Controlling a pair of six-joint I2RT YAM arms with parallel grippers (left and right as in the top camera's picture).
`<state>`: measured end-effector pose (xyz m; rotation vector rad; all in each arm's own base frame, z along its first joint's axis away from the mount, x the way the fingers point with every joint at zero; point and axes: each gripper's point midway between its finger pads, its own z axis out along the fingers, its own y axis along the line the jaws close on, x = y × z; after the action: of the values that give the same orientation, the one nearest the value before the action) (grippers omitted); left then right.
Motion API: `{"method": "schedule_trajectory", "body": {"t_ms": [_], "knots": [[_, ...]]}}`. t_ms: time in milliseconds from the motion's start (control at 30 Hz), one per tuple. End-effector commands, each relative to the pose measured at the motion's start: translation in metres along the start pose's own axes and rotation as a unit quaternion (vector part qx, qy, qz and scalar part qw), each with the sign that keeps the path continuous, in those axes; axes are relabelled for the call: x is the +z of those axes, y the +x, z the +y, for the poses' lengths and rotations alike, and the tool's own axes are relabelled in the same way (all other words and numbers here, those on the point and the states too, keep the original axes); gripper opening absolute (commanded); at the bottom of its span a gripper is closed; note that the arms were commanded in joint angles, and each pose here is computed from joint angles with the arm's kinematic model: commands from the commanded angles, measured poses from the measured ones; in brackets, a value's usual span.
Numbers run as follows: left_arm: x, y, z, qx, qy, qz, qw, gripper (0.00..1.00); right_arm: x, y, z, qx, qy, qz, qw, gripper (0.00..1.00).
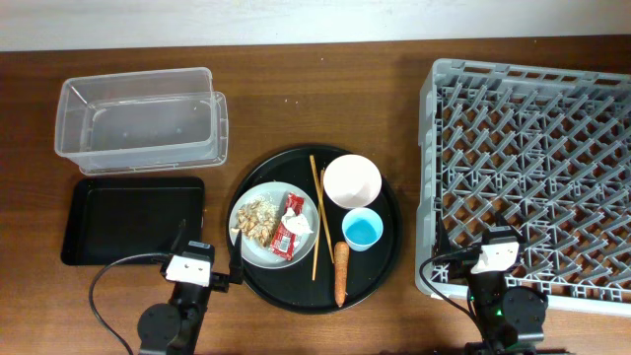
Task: Sort waste into correct bins and load items into the dishwasher rack
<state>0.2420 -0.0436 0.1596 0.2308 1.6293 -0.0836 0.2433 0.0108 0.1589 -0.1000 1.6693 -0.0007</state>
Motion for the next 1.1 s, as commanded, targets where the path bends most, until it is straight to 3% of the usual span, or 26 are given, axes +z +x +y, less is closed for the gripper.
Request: {"method": "schedule_trajectory", "body": {"t_ms": [0, 833, 933, 1067], "knots": [[0.0, 0.001, -0.004, 0.009, 0.01, -0.001, 1.0, 0.99, 0.0, 0.003, 0.001, -0.003, -0.002, 0.0, 1.0, 0.98], [0.0, 0.002, 0.0, -0.015, -0.001, 0.001, 1.0, 0.99, 0.0, -0.001, 0.002, 0.017, -0.007, -0.002, 1.0, 0.98], [-0.001, -0.003, 0.002, -0.051, -0.007, 0.017, 0.999, 0.99, -0.002, -0.008, 0.002, 0.025, -0.007, 0.009, 1.0, 0.98], [0.0, -0.024, 0.006, -0.055, -0.007, 0.099, 0.994, 0.99, 0.0, -0.03, 0.0, 0.029, -0.011, 0.088, 0.996, 0.98]]}}
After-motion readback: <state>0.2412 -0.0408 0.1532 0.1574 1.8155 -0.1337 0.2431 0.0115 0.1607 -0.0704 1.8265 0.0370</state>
